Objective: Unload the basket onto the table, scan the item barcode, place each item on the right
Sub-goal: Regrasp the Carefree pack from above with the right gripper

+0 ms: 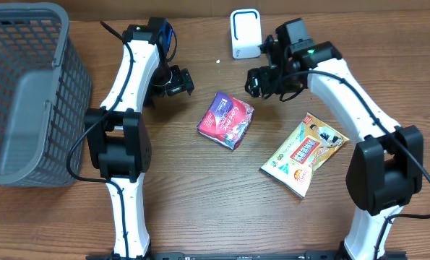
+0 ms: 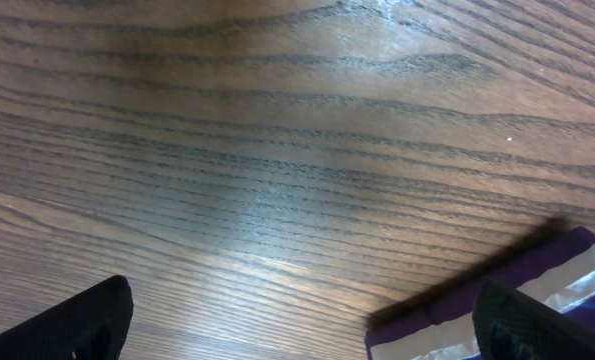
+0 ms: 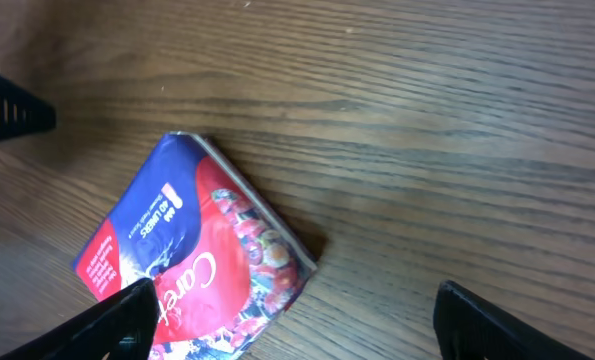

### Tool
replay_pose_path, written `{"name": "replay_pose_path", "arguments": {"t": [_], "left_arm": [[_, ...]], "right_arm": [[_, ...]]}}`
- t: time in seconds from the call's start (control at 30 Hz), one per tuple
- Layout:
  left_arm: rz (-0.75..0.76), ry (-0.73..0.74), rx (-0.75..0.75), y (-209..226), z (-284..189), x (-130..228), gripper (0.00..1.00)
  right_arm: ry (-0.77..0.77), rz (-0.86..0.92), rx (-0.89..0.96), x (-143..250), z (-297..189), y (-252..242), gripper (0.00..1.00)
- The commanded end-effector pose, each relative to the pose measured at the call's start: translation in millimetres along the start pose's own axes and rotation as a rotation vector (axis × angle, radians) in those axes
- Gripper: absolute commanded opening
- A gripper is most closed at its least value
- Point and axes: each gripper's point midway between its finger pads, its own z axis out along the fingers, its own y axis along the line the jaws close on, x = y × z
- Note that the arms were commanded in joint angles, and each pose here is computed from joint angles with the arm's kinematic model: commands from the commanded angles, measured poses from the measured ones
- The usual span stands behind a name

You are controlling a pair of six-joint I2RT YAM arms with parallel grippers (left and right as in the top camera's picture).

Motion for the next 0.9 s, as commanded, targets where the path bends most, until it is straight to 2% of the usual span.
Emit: {"name": "replay_pose_path", "arguments": {"t": [0.0, 0.33, 0.43, 0.6, 0.7, 0.87], "left_arm": [[-0.026, -0.012, -0.020, 6.1, -0.8, -2.7, 1.00], [-0.025, -0.019, -0.016, 5.0, -0.8, -4.1, 1.00], [-0.025, -0.019, -0.016, 5.0, -0.8, -4.1, 1.00], [-0.025, -0.019, -0.016, 4.9, -0.8, -4.2, 1.00], [-0.025, -0.019, -0.016, 4.9, -0.8, -4.2, 1.00], [-0.025, -0.019, -0.016, 4.9, -0.8, -4.2, 1.00]], "right_arm": [[0.012, 0.040, -0.078, 0.9, -0.3, -0.9, 0.82], [0.158, 0.066, -0.150, 30.2, 49.5, 7.9, 0.73], [0.179, 0.070, -0.166, 34.9, 54.5, 10.8, 0.73], [0.193, 0.037, -0.181, 40.5, 57.4, 14.1, 0.64], [0.207, -0.030, -0.249, 46.8, 56.5, 23.9, 0.64], [0.220, -0.050, -0.251, 56.0, 63.2, 21.0, 0.64]]}}
